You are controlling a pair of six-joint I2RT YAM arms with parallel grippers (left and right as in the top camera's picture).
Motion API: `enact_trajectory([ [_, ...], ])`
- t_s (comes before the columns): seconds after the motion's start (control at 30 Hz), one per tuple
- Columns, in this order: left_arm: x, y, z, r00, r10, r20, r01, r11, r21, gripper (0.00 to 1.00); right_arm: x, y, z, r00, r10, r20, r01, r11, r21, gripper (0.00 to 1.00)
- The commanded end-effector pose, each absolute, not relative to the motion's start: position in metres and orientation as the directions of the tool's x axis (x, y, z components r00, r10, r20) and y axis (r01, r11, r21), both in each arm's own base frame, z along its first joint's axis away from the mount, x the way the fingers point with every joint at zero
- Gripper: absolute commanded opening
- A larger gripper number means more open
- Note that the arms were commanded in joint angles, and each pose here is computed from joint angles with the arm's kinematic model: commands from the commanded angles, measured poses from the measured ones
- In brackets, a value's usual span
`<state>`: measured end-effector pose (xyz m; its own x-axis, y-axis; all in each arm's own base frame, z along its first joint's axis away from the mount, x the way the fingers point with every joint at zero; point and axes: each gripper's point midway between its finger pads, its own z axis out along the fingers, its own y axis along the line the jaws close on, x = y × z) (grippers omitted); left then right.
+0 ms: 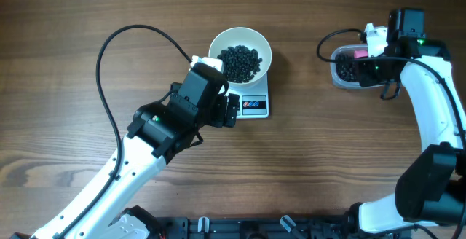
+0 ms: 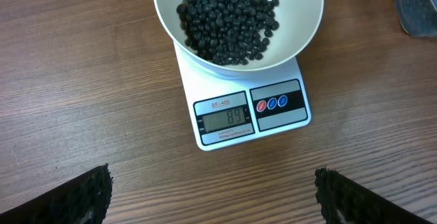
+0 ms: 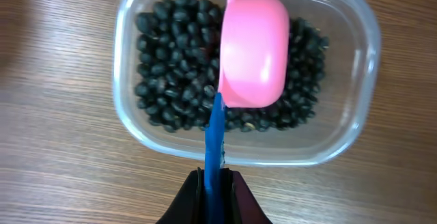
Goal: Scoop item into bowl and weigh 150g on scale
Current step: 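Return the cup to the bean tub and scoop again, then lift the filled pink cup and carry it over the white bowl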
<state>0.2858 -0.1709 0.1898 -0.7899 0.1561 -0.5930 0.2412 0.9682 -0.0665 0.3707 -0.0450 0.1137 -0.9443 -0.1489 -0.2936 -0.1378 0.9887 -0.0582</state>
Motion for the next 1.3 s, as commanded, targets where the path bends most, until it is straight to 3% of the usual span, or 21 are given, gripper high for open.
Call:
enact_trajectory([
  [0.0, 0.287, -0.175, 0.196, -0.780, 0.166, -0.604, 0.260, 0.963, -0.071, 1.00, 0.369, -0.024, 0.109, -0.942, -0.158, -0.295, -0.184, 0.981, 0.060, 0.04],
  [0.23, 0.287, -0.175, 0.196, -0.780, 0.166, -0.604, 0.260, 0.963, -0.071, 1.00, 0.365, -0.011, 0.113, -0.925, -0.190, -0.330, -0.258, 0.950, 0.178, 0.04],
  [0.43, 0.287, -0.175, 0.196, -0.780, 0.166, -0.604, 0.260, 0.963, -0.071, 1.00, 0.358, -0.027, 0.117, -0.938, -0.090, -0.333, -0.191, 0.940, 0.283, 0.04],
  [0.77, 0.287, -0.175, 0.196, -0.780, 0.166, -0.604, 0.260, 0.963, -0.071, 1.00, 0.357, -0.036, 0.117, -0.941, -0.050, -0.336, -0.159, 0.938, 0.308, 0.04],
  [1.27, 0.287, -0.175, 0.196, -0.780, 0.166, -0.604, 0.260, 0.963, -0.071, 1.00, 0.357, -0.050, 0.115, -0.937, 0.108, -0.332, -0.077, 0.863, 0.499, 0.04],
])
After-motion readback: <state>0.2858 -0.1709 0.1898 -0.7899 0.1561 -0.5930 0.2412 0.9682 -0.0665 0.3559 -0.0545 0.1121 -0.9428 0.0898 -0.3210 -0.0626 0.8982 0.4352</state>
